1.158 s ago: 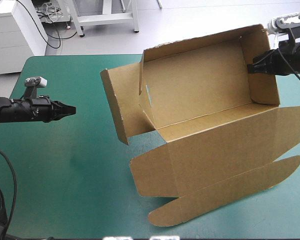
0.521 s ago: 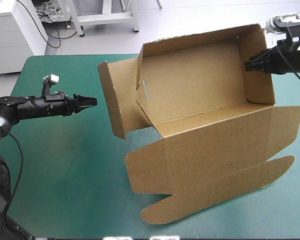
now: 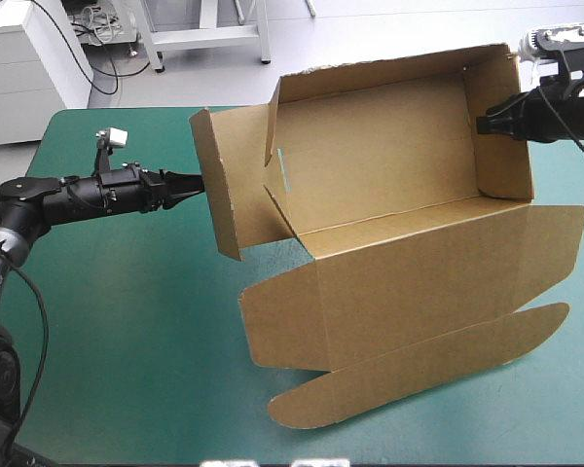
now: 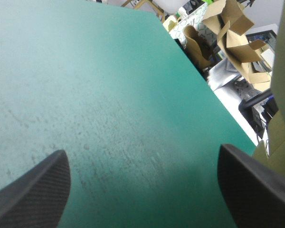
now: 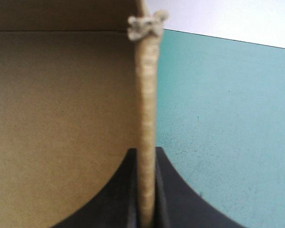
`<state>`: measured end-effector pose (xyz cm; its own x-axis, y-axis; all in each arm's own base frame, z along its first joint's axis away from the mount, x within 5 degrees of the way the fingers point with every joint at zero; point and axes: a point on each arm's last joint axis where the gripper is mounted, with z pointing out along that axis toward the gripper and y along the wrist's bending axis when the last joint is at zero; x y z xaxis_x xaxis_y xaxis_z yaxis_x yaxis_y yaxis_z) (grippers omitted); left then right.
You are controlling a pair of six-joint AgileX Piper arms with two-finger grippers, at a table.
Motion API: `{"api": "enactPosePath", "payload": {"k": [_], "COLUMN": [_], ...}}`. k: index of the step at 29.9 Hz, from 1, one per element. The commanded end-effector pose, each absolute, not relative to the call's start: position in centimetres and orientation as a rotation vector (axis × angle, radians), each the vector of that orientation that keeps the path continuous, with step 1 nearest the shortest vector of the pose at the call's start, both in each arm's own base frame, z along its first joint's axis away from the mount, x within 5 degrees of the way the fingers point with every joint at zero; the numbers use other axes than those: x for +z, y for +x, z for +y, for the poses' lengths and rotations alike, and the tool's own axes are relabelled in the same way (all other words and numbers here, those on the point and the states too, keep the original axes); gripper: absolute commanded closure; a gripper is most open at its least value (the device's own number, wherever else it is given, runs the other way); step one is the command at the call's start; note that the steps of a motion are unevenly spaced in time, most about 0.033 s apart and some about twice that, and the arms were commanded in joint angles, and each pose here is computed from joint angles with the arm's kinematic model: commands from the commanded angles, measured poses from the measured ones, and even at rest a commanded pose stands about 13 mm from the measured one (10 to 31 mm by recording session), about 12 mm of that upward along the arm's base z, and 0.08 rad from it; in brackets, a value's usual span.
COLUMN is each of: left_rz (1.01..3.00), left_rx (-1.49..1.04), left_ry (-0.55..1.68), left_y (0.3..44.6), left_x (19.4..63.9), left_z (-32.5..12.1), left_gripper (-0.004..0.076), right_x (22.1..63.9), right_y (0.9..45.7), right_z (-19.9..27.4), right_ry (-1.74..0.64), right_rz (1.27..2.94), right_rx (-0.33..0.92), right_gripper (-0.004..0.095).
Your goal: Fold the box
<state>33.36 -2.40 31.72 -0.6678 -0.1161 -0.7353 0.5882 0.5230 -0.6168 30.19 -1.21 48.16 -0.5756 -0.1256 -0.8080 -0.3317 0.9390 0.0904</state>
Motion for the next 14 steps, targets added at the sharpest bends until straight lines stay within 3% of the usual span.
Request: {"api": "enactPosePath", "payload": {"k": [1,14], "left_rz": [1.828,1.721], "left_rx": [-1.267,-1.254], "left_ry": [0.471,0.487], "left_y": [30.7,27.5], "left_x": [36.6,40.5], "left_z": [-3.5,-4.0], "left_gripper": [0.0121,0.0121], "right_x": [50.6,50.1], "right_y": [29.2,30.6], "right_z": [-1.0,0.2], "right_ry": [-0.269,-0.264], "right_rz": [2.048,2.023], "right_rx": [0.310,0.429], "right_gripper": [0.0929,0.0928]}}
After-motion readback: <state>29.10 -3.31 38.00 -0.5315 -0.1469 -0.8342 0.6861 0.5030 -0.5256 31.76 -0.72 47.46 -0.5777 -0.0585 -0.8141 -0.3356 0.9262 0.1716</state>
